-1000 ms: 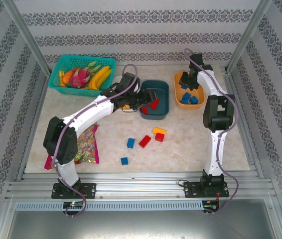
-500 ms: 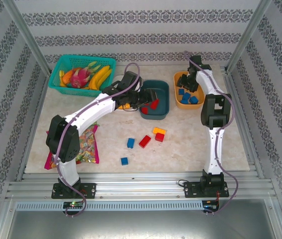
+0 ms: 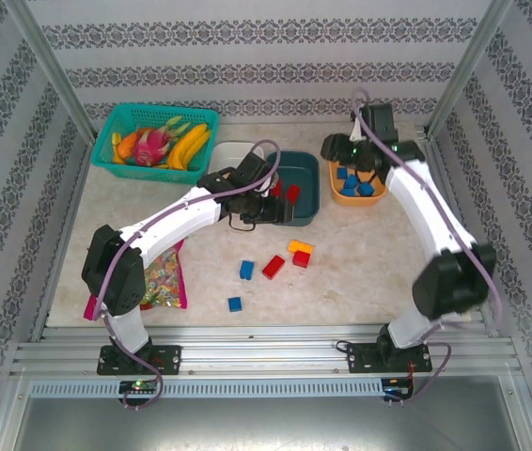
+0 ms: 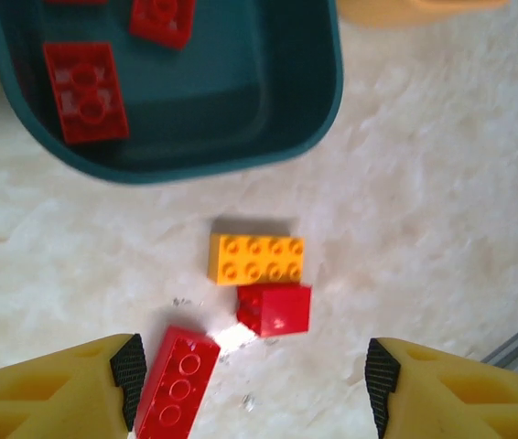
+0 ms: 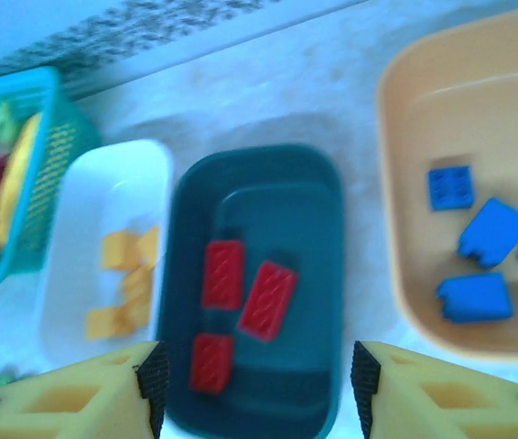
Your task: Sort the legos into containers by color
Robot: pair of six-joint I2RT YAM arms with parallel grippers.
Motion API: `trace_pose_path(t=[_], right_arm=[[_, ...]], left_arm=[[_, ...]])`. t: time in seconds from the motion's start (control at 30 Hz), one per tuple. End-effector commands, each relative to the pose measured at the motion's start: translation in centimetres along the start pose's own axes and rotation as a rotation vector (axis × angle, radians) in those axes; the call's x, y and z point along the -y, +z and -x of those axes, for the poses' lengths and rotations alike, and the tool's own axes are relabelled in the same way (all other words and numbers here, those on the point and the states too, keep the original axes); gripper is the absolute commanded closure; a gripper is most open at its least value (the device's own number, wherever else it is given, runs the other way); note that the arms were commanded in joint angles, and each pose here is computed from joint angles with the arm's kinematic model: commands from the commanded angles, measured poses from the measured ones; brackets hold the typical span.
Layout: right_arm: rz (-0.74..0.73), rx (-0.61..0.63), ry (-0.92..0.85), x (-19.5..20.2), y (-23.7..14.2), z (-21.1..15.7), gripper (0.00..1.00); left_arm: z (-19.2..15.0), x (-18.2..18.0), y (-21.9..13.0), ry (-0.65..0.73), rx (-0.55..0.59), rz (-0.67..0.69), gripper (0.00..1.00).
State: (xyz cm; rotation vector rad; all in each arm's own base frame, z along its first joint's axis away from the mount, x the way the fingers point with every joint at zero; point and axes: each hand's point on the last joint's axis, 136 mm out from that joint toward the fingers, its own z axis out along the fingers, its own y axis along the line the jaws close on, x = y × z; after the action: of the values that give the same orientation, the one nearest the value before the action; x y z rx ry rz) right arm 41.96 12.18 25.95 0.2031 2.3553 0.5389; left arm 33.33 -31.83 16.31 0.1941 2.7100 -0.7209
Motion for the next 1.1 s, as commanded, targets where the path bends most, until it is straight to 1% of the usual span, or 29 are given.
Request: trace_pose_path(t=[0.0,0.17,0.3,0.43,0.57,0.7,0.73,0.8,0.93,1.07], right_arm=[[-0.005,-0.067,0.041,0.8,-0.7,-5.3,0.41],[0.041,-0.181,0.100,1.5,-4.1,-14.2,0.32],[0.070,-0.291,0.121,1.4,-5.8,-20.2,0.28],[0.073,-0.348,0.129,1.1,-7.3,-23.6,0.26],[0.092,-0.328,0.133,1.0,-8.6,-24.2,0.25],[0.201,-0.265,0.127,-0.1,-9.9,-23.7,0.23],[0.236,-0.259,0.117,-0.5,-10.1,-23.7,0.22],[0.261,-0.262,0.101,-0.8,-10.4,-23.9,0.22],[0.265,-0.243,0.101,-0.7,-10.8,-23.6,0.23],[0.260,-0.229,0.111,-0.7,-10.8,-23.4,0.23]], left_arm=[[-2.7,-0.7,-0.1,0.071,-0.060,0.043,0.33],[-4.8,-0.4,1.5,0.096,-0.097,0.066,0.32],[-6.4,-0.3,2.7,0.125,-0.115,0.114,0.31],[-8.0,-1.0,3.7,0.177,-0.143,0.191,0.31],[-9.4,-2.3,5.0,0.238,-0.194,0.265,0.29],[-10.0,-4.3,6.1,0.265,-0.226,0.351,0.28],[-10.1,-4.5,6.3,0.266,-0.230,0.360,0.27],[-10.6,-4.7,6.9,0.261,-0.250,0.356,0.27],[-11.6,-5.2,7.9,0.263,-0.287,0.365,0.29],[-12.2,-5.7,8.9,0.271,-0.318,0.372,0.35]])
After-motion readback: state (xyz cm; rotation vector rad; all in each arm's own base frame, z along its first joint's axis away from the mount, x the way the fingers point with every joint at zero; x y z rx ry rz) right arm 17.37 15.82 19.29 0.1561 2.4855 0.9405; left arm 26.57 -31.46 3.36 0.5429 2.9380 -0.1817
